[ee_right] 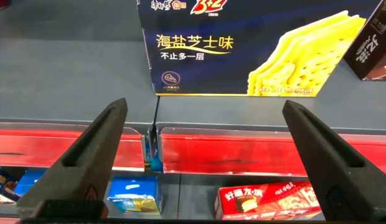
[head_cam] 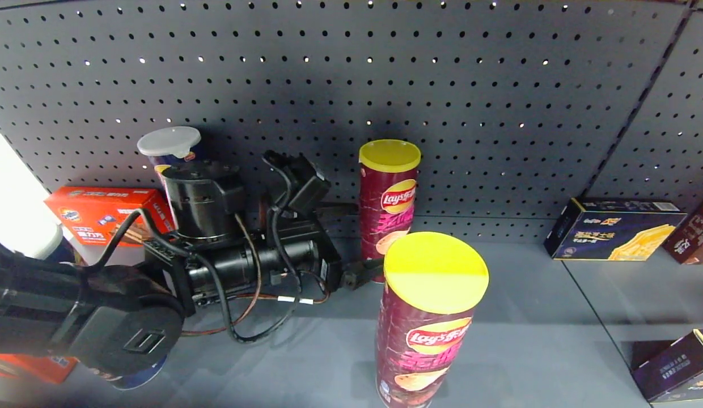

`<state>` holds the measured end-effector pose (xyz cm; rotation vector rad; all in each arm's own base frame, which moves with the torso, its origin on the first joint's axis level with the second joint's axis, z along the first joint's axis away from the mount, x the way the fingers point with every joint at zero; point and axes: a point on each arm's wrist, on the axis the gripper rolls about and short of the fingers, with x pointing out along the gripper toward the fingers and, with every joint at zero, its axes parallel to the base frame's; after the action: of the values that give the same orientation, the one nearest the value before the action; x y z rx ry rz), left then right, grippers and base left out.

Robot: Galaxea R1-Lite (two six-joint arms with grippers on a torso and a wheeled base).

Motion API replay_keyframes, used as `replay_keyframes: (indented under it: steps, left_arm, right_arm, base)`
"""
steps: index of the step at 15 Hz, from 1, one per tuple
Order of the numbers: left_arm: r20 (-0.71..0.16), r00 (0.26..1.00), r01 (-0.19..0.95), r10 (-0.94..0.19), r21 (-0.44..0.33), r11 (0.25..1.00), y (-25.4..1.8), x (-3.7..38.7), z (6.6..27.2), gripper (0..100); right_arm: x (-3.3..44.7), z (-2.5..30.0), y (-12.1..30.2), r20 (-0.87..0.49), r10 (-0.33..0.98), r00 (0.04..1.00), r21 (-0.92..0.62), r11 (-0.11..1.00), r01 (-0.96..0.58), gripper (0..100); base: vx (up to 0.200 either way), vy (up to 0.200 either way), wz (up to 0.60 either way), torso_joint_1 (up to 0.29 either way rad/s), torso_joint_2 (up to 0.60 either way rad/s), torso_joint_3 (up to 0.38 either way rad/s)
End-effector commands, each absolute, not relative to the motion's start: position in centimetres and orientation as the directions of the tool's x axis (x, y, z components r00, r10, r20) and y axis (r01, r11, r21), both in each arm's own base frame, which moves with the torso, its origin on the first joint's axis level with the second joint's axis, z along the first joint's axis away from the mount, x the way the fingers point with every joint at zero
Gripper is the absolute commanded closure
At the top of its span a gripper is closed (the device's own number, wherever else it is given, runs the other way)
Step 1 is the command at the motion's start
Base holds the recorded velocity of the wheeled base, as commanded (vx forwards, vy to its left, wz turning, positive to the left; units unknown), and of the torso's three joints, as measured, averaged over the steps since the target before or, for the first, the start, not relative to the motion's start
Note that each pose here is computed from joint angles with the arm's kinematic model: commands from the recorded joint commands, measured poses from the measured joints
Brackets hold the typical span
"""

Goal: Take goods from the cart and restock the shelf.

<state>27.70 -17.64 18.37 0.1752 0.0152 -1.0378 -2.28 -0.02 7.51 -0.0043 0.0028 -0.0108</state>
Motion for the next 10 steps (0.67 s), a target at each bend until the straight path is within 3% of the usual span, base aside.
replay_keyframes:
  steps: [1, 6, 10]
  left_arm:
    - [-0.089, 0.526, 0.847, -0.846, 0.142, 0.512, -16.8, 26.8, 18.8, 0]
    - [-0.091, 0.645, 0.762, -0.759, 0.158, 0.628, -17.5, 27.9, 18.9, 0]
    - [-0.098, 0.673, 0.738, -0.733, 0.161, 0.656, -17.9, 28.8, 18.6, 0]
  right_arm:
    - [-2.3, 7.5, 0.0, -0.003, -0.011, 1.0, -0.005, 1.0, 0.011, 0]
    - [-2.3, 7.5, 0.0, -0.003, -0.011, 1.0, -0.005, 1.0, 0.011, 0]
    - [-2.3, 7.5, 0.0, -0.003, -0.011, 1.0, -0.005, 1.0, 0.011, 0]
  base:
    - [0.0, 0.0, 0.0, 0.0, 0.0, 0.0]
    - [0.0, 0.0, 0.0, 0.0, 0.0, 0.0]
    - [0.0, 0.0, 0.0, 0.0, 0.0, 0.0]
